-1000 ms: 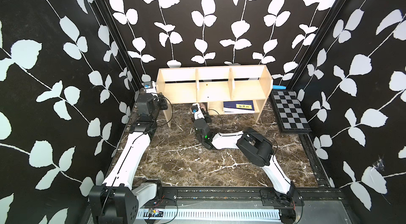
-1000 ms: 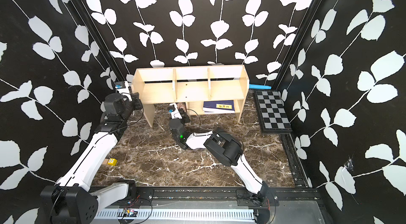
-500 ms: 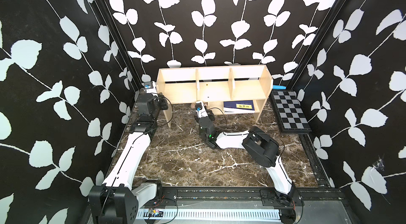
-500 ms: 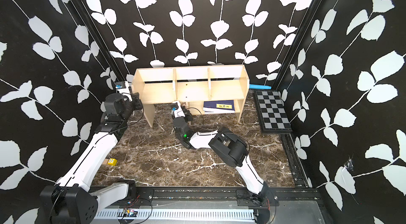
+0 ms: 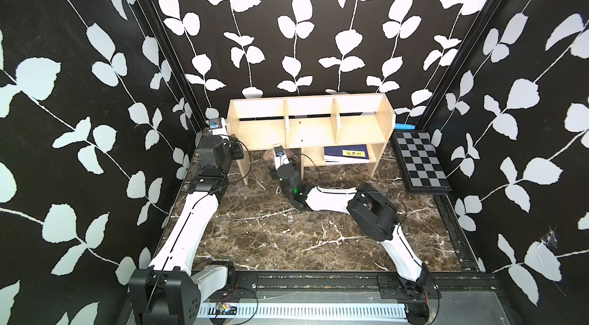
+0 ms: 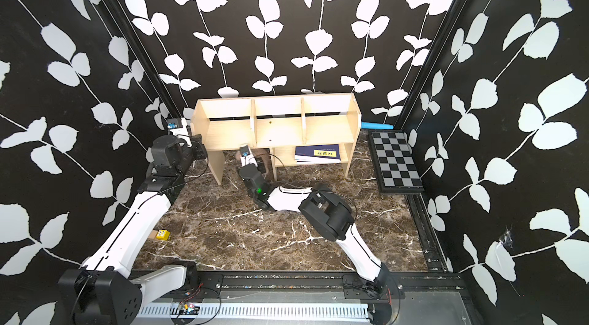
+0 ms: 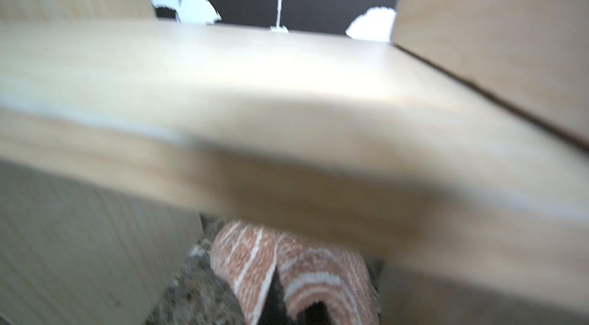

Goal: Wipe the bookshelf clean with a cloth
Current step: Wipe the dust from the shelf.

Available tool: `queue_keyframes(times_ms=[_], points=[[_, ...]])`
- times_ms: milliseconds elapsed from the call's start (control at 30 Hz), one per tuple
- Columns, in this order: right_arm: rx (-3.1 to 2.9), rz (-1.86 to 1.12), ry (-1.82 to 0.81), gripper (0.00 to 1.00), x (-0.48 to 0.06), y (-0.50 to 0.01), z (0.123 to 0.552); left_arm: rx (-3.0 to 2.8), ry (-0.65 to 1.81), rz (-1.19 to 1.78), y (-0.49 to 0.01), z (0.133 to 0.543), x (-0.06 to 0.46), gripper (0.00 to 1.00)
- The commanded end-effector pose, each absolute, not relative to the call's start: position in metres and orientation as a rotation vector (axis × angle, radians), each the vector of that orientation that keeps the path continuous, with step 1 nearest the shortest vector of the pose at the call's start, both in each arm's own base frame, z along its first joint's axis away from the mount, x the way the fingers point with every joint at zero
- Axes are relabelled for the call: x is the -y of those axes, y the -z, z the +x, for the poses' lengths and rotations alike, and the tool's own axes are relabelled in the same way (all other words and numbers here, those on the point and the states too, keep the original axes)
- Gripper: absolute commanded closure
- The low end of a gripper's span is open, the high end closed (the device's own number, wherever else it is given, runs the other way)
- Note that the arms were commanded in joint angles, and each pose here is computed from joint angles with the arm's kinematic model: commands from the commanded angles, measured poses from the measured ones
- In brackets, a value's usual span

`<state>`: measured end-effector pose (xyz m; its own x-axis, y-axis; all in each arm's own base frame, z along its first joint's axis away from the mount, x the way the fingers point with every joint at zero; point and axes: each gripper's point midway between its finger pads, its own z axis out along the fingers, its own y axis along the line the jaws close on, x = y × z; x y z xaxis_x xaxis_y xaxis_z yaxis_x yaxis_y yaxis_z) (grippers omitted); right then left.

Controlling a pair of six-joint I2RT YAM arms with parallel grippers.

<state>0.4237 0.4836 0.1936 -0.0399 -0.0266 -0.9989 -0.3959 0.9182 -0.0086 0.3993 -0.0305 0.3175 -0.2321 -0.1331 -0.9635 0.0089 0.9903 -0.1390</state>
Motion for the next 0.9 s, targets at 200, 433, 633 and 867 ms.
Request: queue_keyframes(times_ms=[200,433,633,867], points=[[-1.479,-0.439,-0.565,1.00,-0.563,-0.217,0.391,-1.825,0.345,-0.180,-0.315,0.393,0.048,1.00],[-1.400,-0.559,-0.602,1.00,-0.603,-0.216,0.372,-1.818,0.325,-0.184,-0.317,0.391,0.045,1.00],[-1.512,-0.695,-0.744,1.00,-0.621,-0.189,0.363,-1.818,0.336,-0.184,-0.317,0.391,0.046,1.00],[-1.664,-0.712,-0.748,1.00,-0.608,-0.138,0.368,-1.814,0.337,-0.183,-0.319,0.390,0.046,1.00]])
